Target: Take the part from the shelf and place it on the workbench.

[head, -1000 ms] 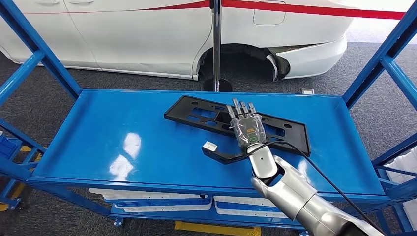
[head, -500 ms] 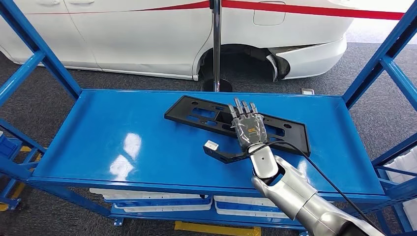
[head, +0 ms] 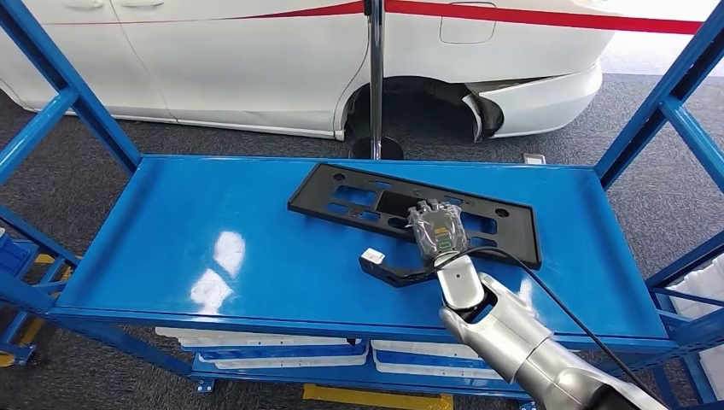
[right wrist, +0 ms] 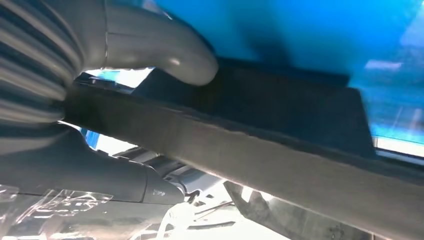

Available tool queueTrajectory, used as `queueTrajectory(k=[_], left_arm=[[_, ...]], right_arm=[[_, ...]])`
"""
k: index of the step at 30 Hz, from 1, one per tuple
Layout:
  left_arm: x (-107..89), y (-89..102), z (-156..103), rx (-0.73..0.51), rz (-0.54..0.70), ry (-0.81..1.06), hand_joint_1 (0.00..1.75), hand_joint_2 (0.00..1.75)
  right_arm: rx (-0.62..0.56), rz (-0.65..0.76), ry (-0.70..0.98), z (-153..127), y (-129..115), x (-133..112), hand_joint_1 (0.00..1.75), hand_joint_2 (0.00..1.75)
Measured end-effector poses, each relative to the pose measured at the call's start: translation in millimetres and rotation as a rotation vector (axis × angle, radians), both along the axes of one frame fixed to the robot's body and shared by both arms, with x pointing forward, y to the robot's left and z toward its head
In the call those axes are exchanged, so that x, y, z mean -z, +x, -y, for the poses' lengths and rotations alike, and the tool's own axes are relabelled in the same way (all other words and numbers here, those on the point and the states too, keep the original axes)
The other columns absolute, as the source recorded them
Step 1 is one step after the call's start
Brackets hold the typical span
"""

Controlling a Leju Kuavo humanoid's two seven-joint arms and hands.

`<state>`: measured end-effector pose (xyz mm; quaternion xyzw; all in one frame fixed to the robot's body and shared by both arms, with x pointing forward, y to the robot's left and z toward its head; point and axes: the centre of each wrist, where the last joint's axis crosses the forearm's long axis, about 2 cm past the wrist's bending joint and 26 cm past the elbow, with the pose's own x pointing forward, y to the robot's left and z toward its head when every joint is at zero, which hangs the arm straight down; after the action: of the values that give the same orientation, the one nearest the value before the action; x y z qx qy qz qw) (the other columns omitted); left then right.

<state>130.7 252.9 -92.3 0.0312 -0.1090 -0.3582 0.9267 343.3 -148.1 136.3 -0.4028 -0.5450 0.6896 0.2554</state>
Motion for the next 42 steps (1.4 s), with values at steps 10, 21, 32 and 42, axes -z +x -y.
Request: queueTrajectory(k=[10, 21, 32, 42], left_arm=[[0.1, -0.3, 0, -0.001, 0.005, -0.006, 0.0, 0.0], [0.0, 0.0, -1, -0.013, 0.02, -0.001, 0.0, 0.0], [0.3, -0.6, -2, -0.065, 0.091, -0.018, 0.0, 0.0], [-0.9, 4.6, -7, -0.278, 0.455, -0.31, 0.0, 0.87]], right_arm=[[0.008, -0.002, -0.001, 2, 2, 0, 1.47, 1.75], [0.005, 0.073, 0.15, 2, 3, -6, 1.75, 1.75], [-0.108, 0.176, 0.763, -8, -9, -60, 1.75, 1.75], [-0.296, 0.424, 1.152, 4, -52, -129, 1.75, 1.75]])
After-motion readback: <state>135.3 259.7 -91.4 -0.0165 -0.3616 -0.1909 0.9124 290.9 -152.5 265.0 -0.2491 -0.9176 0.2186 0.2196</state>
